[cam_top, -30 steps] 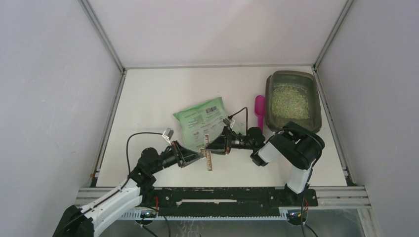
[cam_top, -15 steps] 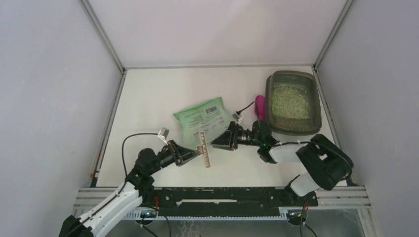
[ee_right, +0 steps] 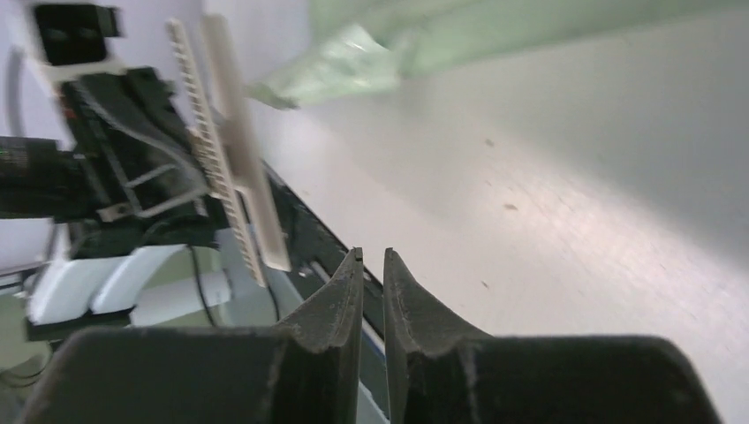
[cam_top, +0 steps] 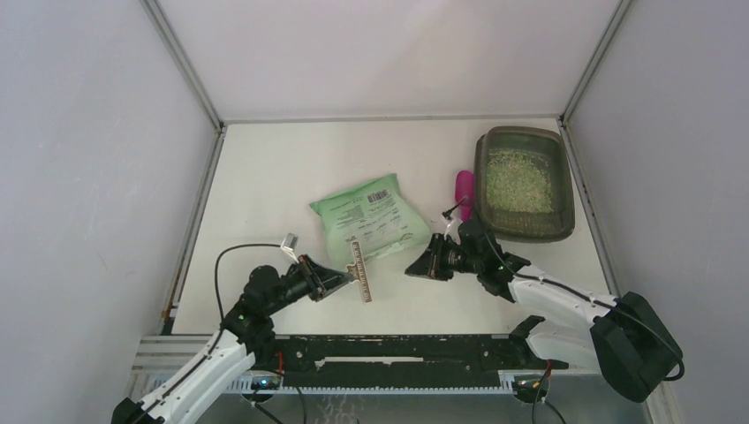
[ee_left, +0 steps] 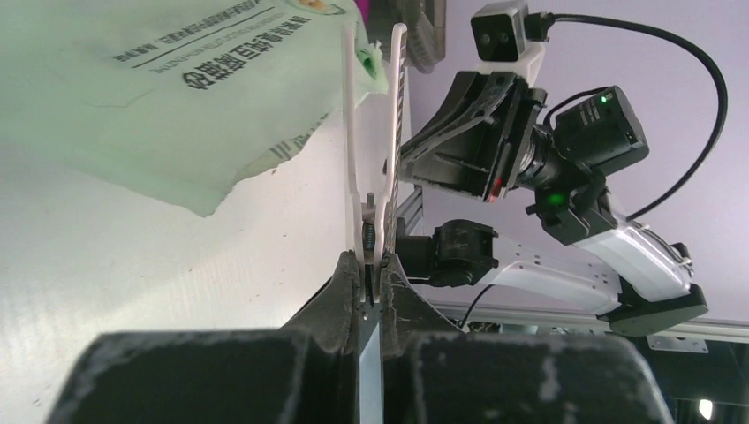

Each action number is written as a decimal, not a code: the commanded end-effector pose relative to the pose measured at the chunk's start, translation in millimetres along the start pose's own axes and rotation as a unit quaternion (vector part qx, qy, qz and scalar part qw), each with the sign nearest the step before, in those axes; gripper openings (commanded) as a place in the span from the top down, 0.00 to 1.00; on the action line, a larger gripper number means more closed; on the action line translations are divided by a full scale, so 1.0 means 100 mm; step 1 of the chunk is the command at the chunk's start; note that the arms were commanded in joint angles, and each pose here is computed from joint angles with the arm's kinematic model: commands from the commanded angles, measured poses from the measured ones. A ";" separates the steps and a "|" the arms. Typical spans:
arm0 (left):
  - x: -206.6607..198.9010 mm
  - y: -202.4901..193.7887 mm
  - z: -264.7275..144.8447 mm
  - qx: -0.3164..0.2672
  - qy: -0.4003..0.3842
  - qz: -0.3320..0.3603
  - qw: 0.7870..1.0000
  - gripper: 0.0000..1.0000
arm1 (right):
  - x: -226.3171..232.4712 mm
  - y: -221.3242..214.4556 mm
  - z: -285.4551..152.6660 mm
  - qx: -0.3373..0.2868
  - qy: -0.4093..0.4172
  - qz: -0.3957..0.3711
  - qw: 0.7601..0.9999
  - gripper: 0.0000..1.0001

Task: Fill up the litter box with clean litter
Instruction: Adjust the cat litter bag at the center of the board, then place the clamp at the center of the board.

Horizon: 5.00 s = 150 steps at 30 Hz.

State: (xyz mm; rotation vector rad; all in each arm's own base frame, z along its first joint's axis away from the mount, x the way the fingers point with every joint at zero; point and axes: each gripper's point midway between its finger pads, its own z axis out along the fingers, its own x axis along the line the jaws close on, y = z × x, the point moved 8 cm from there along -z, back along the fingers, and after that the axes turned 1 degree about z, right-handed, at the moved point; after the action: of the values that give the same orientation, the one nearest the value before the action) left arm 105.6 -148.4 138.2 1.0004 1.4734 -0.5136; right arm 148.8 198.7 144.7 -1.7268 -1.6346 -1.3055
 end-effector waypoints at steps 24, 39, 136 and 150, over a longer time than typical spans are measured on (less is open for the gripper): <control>-0.36 0.16 -0.21 -0.043 0.027 0.066 0.997 1.00 | 0.19 0.80 0.96 -0.005 -0.099 -0.055 0.994 0.66; -0.02 0.34 -0.08 -0.116 0.124 0.070 0.983 1.00 | -0.02 1.11 1.29 0.018 -0.122 -0.043 0.991 0.60; 0.42 0.63 -0.34 -0.220 0.207 0.054 0.952 0.96 | 0.42 1.08 1.32 -0.269 -0.034 0.165 0.948 1.00; 0.74 0.70 -0.26 -0.321 0.165 -0.004 0.933 0.95 | 0.49 1.02 1.40 -0.257 -0.033 0.172 0.950 1.00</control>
State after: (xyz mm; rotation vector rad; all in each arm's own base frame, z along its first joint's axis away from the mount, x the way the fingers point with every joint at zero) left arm 152.5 -73.9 139.5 0.6124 1.6206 0.1598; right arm 277.5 306.9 120.9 -2.3304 -1.0519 -1.4964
